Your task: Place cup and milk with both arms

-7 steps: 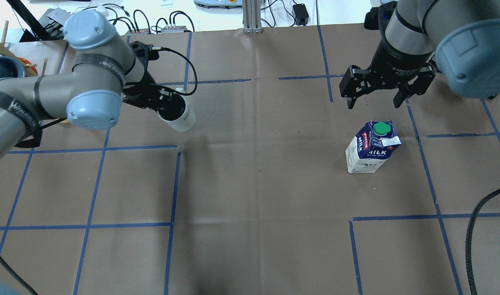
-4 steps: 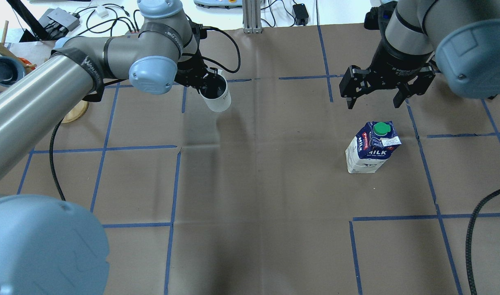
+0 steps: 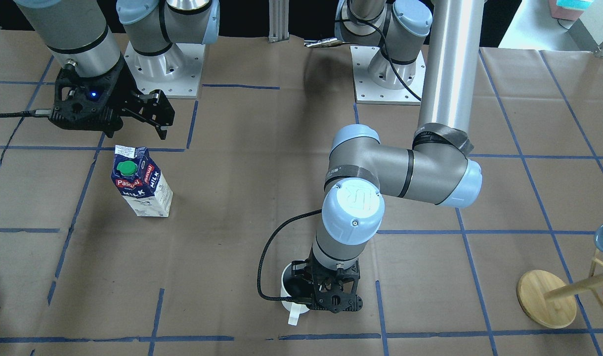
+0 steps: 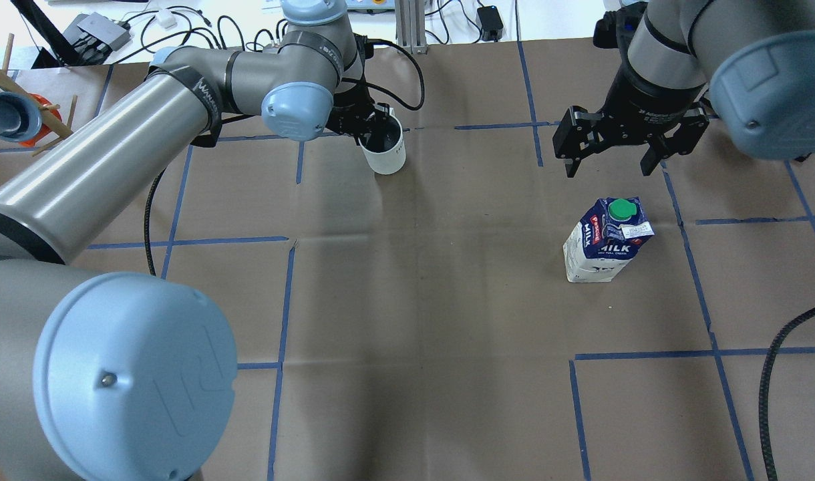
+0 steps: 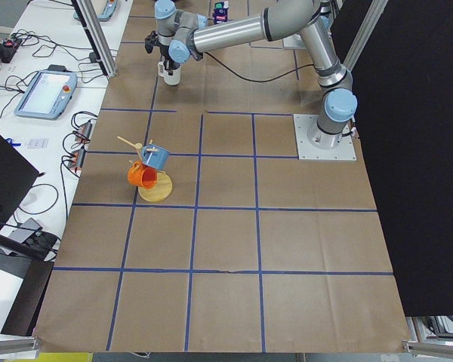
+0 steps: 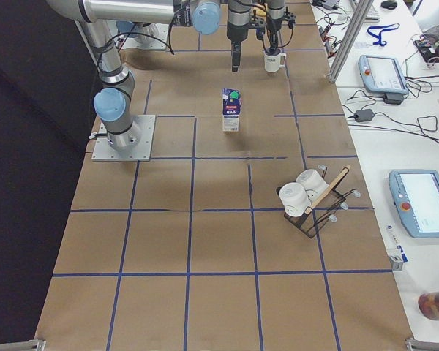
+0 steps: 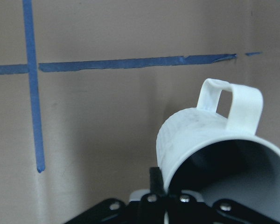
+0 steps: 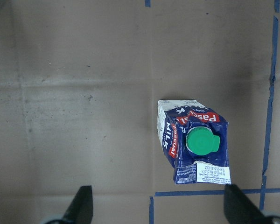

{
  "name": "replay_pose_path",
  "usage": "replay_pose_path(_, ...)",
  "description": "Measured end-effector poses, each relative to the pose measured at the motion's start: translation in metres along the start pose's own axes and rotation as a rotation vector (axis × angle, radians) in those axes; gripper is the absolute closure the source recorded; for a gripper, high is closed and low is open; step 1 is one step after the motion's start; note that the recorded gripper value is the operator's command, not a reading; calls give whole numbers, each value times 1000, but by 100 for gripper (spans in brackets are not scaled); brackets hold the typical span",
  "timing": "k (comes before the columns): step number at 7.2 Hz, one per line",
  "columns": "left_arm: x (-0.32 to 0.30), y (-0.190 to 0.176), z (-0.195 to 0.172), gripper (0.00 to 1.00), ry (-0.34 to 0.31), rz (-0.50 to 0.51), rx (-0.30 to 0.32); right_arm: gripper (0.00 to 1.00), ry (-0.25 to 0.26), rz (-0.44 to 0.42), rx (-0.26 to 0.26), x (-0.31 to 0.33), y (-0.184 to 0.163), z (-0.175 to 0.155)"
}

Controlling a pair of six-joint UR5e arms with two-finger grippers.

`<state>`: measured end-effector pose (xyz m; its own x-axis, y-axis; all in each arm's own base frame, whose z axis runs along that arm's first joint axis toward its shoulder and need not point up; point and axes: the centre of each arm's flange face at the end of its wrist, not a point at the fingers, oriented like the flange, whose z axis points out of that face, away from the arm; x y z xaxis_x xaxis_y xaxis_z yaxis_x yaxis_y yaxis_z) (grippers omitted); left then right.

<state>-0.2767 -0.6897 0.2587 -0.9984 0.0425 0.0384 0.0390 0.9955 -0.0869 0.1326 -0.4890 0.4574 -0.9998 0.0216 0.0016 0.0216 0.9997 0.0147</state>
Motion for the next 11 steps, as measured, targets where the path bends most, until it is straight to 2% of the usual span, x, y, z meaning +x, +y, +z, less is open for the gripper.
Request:
replay_pose_path(3, 3, 0, 10, 90, -6, 1, -17, 0, -1, 0, 0, 0, 0, 0)
replay_pose_path(4, 3, 0, 14, 34, -6, 1, -23, 0, -1, 0, 1, 0, 0, 0)
replay_pose_path(7, 4, 1, 17, 1, -8, 2, -36, 0, 0, 0, 1, 0, 0, -1)
replay_pose_path(9, 3, 0, 11, 0, -6, 0, -32, 0, 6, 0, -2, 8, -2, 1)
replay_pose_path(11, -4, 2, -21, 0, 0, -2, -19, 0, 7, -22, -5, 37, 0, -2)
